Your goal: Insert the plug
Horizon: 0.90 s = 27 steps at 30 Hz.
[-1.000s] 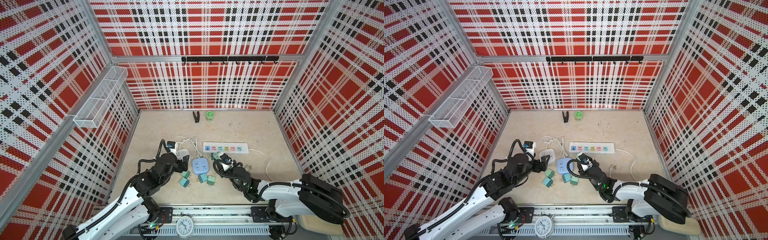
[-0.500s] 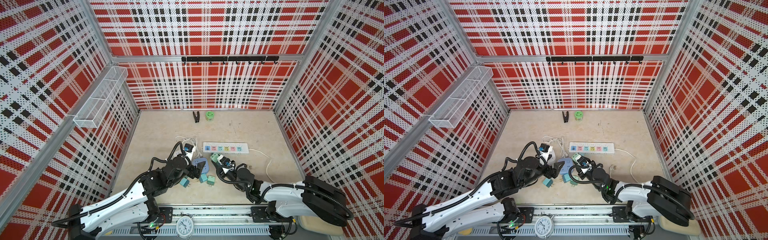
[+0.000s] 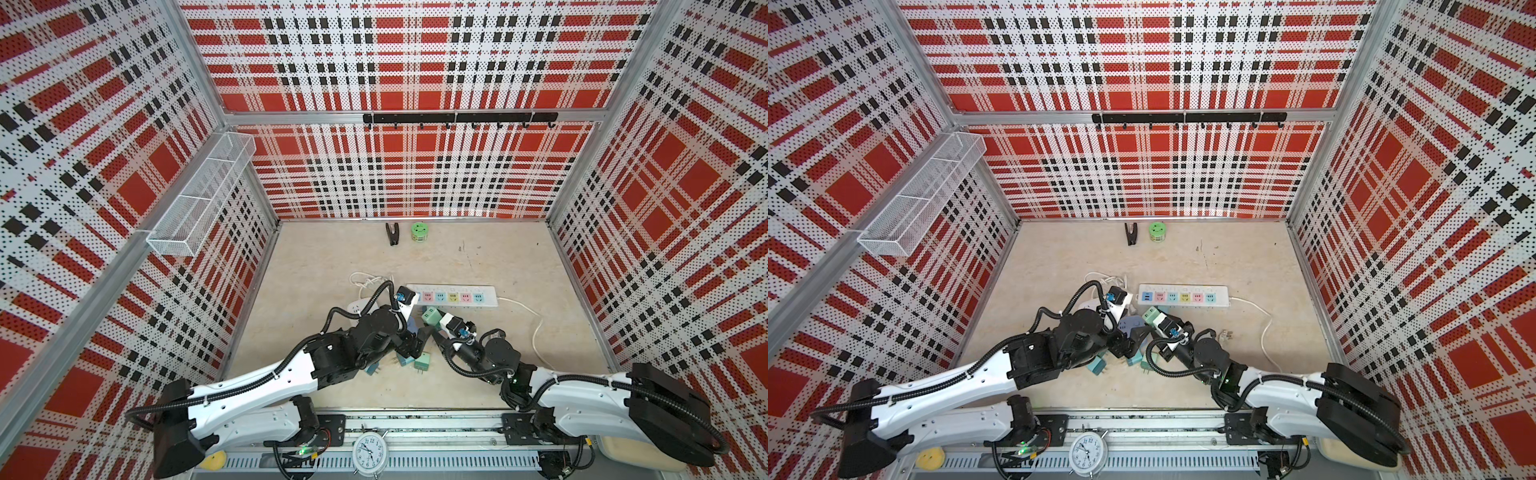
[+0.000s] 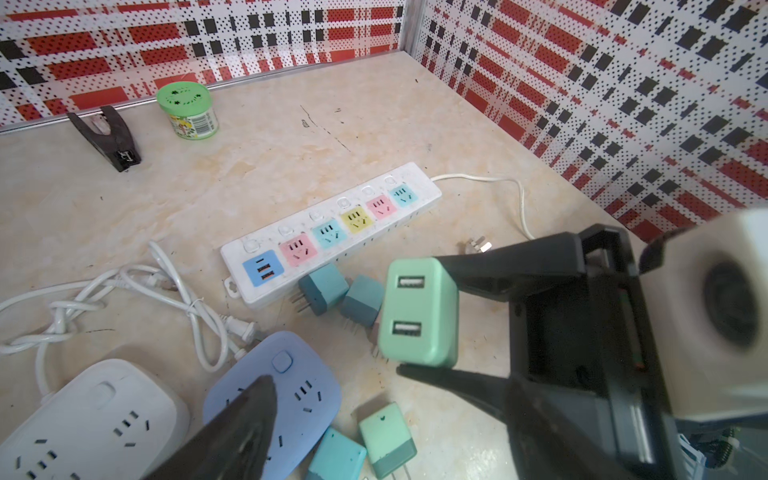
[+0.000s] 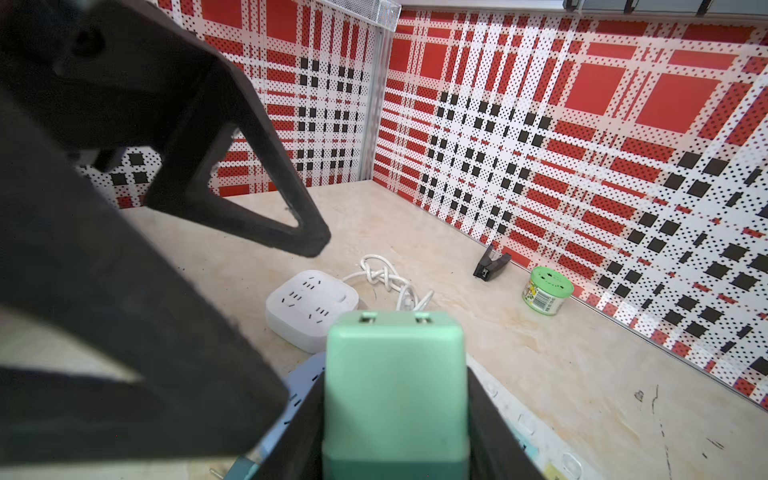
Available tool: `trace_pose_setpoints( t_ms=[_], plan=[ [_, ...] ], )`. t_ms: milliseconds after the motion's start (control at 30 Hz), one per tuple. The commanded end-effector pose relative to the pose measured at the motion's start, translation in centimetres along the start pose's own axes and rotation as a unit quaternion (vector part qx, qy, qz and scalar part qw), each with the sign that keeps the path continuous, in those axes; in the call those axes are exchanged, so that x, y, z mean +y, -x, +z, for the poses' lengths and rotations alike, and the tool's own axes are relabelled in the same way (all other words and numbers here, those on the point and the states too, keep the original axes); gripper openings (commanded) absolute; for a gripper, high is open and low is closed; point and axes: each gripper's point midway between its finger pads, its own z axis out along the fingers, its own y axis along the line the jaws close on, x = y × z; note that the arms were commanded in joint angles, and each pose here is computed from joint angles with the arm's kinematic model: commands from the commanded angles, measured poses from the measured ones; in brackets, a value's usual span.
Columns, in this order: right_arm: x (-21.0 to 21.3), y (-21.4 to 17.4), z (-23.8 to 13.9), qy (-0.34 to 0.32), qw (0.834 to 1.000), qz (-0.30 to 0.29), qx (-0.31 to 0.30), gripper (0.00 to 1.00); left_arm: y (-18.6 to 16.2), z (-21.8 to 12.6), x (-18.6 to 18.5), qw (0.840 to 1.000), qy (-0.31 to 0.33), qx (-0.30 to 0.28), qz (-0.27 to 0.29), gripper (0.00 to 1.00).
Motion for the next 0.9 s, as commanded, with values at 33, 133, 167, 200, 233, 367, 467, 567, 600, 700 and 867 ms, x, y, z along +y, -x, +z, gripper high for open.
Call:
trace_pose_setpoints(
  t_ms=[33, 133, 167, 200, 233, 367, 467, 567, 600, 700, 867],
  plan=[
    [0.2, 1.9, -0.4, 0.011, 0.999, -0.011, -0.036, 0.00, 2.1, -0.2, -1.4, 0.999, -0.024, -0.029, -0.002, 0.87],
    [0.2, 2.0, -0.5, 0.014, 0.999, -0.012, -0.040, 0.00, 2.3, 0.0, -1.6, 0.999, -0.028, -0.034, -0.001, 0.85],
    [0.2, 2.0, -0.6, 0.014, 0.999, -0.011, -0.041, 0.00, 2.3, 0.1, -1.6, 0.999, -0.029, -0.033, 0.000, 0.83],
    [0.2, 2.2, -0.7, 0.015, 0.999, -0.010, -0.045, 0.00, 2.3, 0.1, -1.7, 0.999, -0.030, -0.033, 0.001, 0.82],
    [0.3, 2.3, -0.8, 0.018, 0.999, -0.010, -0.048, 0.00, 2.3, 0.1, -1.7, 0.999, -0.030, -0.033, 0.000, 0.80],
    [0.2, 2.8, -1.1, 0.019, 0.998, -0.008, -0.058, 0.00, 2.5, 0.0, -1.7, 0.999, -0.030, -0.035, 0.000, 0.79],
    [0.3, 2.9, -1.2, 0.023, 0.998, -0.011, -0.061, 0.00, 2.5, -0.1, -1.7, 0.999, -0.033, -0.037, -0.001, 0.81],
    [0.4, 3.0, -1.3, 0.025, 0.997, -0.008, -0.066, 0.00, 2.4, 0.0, -1.6, 0.999, -0.029, -0.040, -0.004, 0.83],
    [0.4, 3.0, -1.3, 0.025, 0.997, -0.007, -0.066, 0.00, 2.4, 0.1, -1.6, 0.999, -0.029, -0.039, -0.005, 0.83],
    [1.0, 3.4, -1.4, 0.043, 0.996, -0.003, -0.075, 0.00, 2.5, 0.1, -1.9, 0.998, -0.038, -0.040, -0.005, 0.83],
    [0.8, 4.0, -1.4, 0.039, 0.996, -0.002, -0.083, 0.00, 3.0, 0.5, -2.4, 0.998, -0.043, -0.038, -0.001, 0.82]
  ],
)
